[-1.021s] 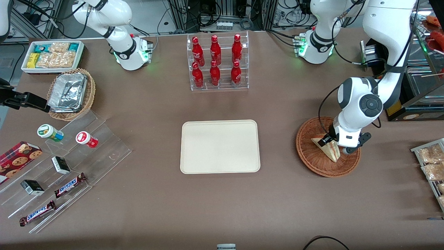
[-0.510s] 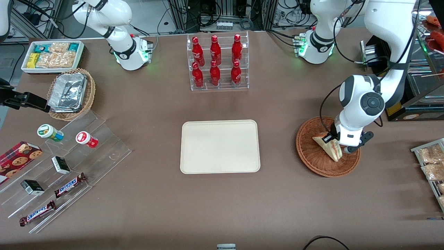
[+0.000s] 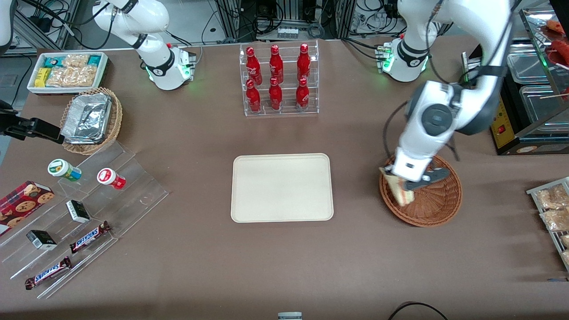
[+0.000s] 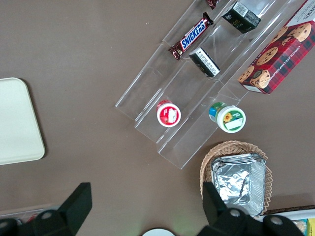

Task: Place sandwich from basket to tray
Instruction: 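Lift the sandwich and carry it with the left gripper over the tray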

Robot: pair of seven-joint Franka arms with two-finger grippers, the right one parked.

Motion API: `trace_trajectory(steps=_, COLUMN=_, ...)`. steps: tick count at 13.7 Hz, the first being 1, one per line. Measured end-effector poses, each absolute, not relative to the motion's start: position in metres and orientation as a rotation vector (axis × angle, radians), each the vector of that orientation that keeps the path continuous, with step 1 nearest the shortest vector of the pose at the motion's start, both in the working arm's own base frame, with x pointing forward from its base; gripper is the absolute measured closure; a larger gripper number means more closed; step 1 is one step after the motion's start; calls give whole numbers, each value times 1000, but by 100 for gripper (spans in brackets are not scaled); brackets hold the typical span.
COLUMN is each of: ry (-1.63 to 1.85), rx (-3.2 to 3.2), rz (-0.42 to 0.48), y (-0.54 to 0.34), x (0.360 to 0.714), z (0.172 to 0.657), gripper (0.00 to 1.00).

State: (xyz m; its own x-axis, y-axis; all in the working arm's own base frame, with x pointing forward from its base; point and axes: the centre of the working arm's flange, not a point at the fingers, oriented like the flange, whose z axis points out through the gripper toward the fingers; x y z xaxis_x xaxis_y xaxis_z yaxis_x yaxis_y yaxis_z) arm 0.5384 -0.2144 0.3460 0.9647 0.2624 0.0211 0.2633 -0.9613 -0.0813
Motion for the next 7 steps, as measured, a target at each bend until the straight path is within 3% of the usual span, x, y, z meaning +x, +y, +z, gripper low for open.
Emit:
trace_trajectory(steps=4, ry=-143, rx=-3081, rz=-52, y=-314, x=526, z=346, gripper=84)
trace_trajectory(steps=7, ry=-9, rx=-3088, rz=-21, y=-382, x=526, z=316, gripper=84)
